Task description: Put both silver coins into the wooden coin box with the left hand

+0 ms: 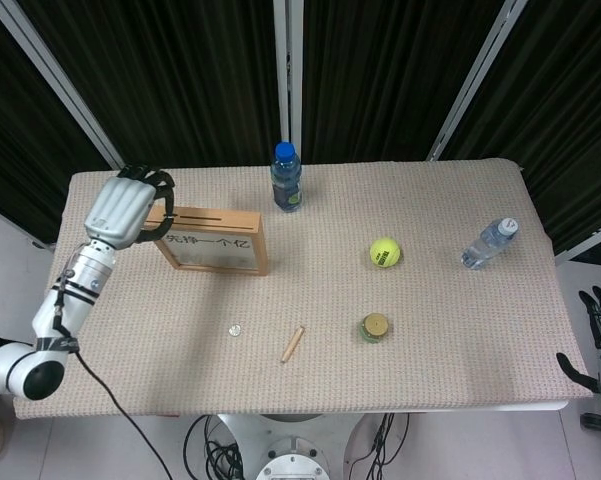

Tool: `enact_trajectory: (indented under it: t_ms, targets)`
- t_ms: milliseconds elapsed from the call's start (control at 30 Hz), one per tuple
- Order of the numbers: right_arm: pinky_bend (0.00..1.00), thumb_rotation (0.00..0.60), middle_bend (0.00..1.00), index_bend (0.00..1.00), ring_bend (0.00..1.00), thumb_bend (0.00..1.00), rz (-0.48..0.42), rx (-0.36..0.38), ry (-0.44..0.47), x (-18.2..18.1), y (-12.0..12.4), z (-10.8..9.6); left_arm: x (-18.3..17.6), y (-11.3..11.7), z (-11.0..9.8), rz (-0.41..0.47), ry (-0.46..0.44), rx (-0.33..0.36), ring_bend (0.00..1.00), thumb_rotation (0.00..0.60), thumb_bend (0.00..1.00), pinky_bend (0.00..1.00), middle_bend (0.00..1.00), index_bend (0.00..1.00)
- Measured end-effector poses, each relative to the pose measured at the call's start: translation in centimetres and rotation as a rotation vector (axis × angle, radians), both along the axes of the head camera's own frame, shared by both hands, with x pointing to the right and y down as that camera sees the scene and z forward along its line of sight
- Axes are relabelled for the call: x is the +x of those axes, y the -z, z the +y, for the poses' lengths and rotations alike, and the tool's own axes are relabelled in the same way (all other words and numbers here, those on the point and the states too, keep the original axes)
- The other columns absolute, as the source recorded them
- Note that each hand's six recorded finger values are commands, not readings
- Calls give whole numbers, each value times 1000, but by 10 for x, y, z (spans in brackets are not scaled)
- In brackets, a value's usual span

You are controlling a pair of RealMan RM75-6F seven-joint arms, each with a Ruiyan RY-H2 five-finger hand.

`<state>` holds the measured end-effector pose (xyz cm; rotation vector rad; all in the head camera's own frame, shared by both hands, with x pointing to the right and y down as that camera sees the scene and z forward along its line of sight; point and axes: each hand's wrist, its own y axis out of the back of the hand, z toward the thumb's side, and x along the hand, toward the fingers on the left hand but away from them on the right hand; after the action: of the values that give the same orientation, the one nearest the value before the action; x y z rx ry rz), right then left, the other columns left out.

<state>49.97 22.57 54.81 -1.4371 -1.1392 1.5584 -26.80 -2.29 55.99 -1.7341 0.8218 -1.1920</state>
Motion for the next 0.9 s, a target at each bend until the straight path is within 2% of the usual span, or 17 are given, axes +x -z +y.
enact_trajectory:
  t_ms: [533, 900]
  targets:
    - [0, 600, 0, 0, 0, 176, -10, -10, 1, 1, -4, 0, 21, -28, -9, 28, 24, -127, 144, 600, 406, 139, 286, 643]
    - [0, 600, 0, 0, 0, 176, -15, -9, -4, 3, -3, -1, 25, -35, -9, 44, 28, -144, 144, 600, 406, 139, 286, 643]
